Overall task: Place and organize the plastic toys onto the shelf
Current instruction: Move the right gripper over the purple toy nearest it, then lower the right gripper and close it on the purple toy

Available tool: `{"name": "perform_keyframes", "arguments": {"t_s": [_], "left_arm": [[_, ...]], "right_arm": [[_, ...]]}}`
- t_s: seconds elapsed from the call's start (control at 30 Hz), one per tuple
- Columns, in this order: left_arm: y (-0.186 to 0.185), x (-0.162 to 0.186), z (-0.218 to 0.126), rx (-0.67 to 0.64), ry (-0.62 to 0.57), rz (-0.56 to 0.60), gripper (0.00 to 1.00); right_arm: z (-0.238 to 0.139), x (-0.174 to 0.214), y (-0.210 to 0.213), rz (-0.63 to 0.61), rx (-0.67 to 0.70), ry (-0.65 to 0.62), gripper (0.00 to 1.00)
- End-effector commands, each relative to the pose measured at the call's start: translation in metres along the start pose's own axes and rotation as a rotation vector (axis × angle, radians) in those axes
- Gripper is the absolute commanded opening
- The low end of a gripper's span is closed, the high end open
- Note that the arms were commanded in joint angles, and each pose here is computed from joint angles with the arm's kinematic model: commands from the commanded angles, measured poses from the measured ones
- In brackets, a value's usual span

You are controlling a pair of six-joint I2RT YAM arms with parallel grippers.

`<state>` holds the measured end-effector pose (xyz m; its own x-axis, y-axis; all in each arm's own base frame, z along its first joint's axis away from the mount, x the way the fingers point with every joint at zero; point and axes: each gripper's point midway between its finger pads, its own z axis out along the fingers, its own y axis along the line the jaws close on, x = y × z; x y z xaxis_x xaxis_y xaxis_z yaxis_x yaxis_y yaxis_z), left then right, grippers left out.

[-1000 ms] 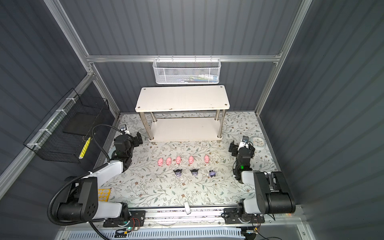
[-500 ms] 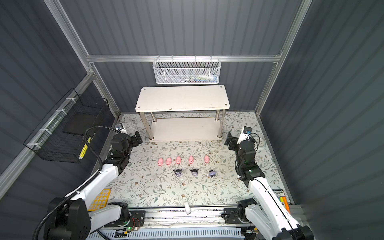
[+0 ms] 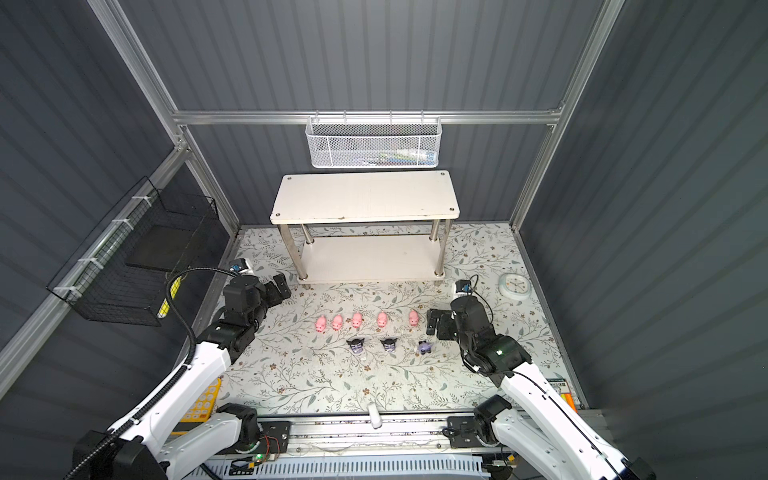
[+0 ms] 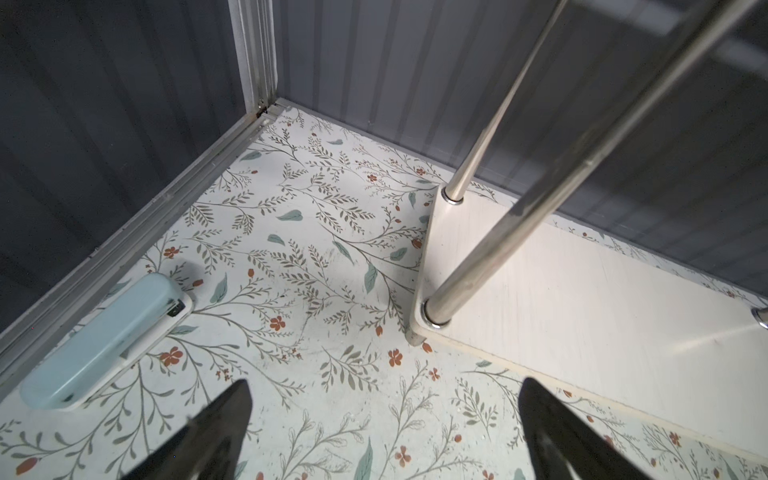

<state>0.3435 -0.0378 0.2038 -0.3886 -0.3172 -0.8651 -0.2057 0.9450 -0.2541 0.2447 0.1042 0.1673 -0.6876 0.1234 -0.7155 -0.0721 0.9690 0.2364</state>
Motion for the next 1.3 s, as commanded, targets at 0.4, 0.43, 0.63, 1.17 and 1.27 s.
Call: {"name": "perform_keyframes", "arguments": {"t_s": [0.4,0.43,0.63,1.17,1.27], "left_arm": [[-0.01,0.022,-0.003,0.069,0.061,-0.059,1.0],[-0.009,0.022,-0.003,0.066,0.059,-0.059,1.0],[-0.008,0.022,-0.001,0.061,0.055,-0.057,1.0],[-0.014,0.014,0.006,0.062,0.046,-0.028,1.0],[-0.017,0.011,0.009,0.065,0.046,-0.019,1.0]], "right_arm": [[0.027,0.097,0.017,-0.039,-0.037,0.321,0.96],[0.029,0.1,0.019,-0.048,-0.036,0.329,0.96],[0.041,0.113,0.021,-0.092,0.0,0.35,0.94],[0.063,0.119,0.018,-0.136,0.052,0.368,0.81],[0.067,0.12,0.014,-0.134,0.077,0.363,0.78]]}}
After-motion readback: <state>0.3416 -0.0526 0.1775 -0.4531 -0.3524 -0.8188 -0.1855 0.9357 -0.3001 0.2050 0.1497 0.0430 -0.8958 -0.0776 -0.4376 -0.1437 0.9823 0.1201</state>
